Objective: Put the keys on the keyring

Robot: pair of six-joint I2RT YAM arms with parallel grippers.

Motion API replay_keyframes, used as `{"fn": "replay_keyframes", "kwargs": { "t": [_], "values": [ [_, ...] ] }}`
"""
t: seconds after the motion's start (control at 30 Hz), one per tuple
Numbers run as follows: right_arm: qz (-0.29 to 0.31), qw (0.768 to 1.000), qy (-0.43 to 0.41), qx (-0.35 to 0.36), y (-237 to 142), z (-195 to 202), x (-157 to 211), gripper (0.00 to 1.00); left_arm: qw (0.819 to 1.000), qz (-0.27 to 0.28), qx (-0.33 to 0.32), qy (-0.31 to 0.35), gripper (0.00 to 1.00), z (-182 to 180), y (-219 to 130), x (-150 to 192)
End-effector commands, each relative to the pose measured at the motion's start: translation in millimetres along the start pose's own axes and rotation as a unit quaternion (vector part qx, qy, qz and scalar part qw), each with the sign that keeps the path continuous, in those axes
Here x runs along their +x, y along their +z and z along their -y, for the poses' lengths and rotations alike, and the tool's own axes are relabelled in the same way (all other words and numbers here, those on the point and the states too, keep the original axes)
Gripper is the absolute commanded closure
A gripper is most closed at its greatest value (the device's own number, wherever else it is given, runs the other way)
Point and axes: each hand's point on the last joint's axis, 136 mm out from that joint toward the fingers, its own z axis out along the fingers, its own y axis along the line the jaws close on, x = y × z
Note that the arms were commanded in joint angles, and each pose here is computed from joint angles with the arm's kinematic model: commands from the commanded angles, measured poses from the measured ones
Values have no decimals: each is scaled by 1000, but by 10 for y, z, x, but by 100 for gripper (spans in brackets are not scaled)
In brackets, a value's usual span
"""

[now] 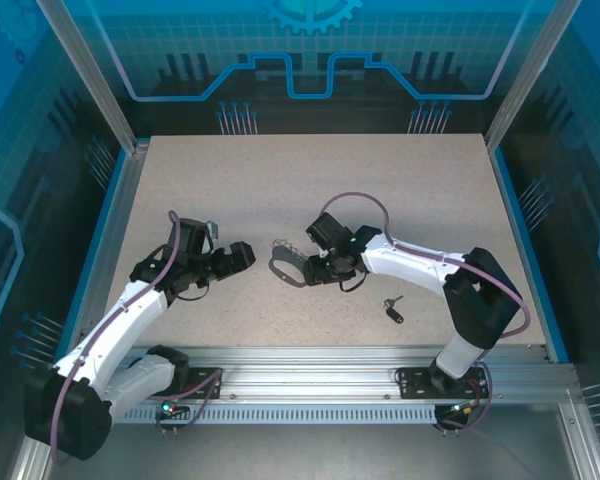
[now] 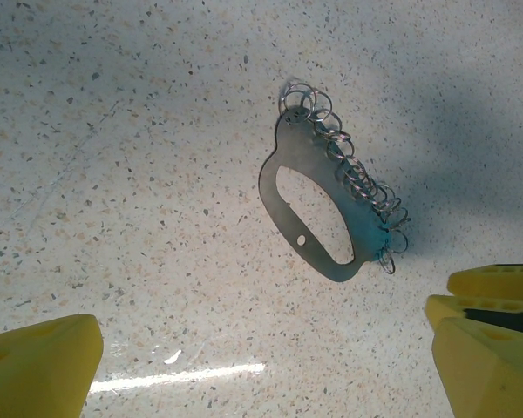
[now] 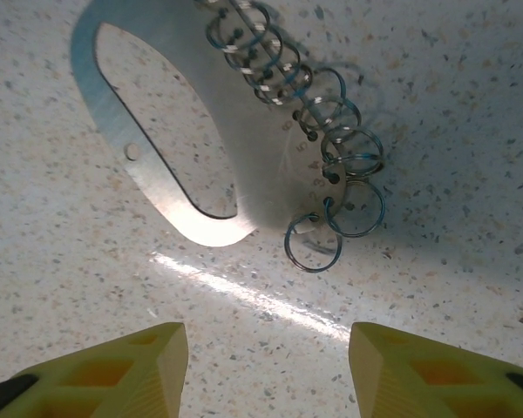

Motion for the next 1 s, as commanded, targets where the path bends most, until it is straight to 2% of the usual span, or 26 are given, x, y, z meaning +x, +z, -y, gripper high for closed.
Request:
{"fn": "replay_keyframes", "kwargs": {
  "t": [0.0, 0.43, 0.97],
  "values": [
    [-25, 1000, -2, -1, 162, 6, 136, 47, 1000, -5, 6, -13, 1, 26, -9, 28],
    [-39, 999, -20, 0, 417, -41, -3, 47, 1000, 1, -5, -26, 1, -54, 20, 49],
    [-42, 998, -46, -7, 439, -85, -286, 47, 999, 7, -7, -33, 1, -68, 20, 34]
  ]
}}
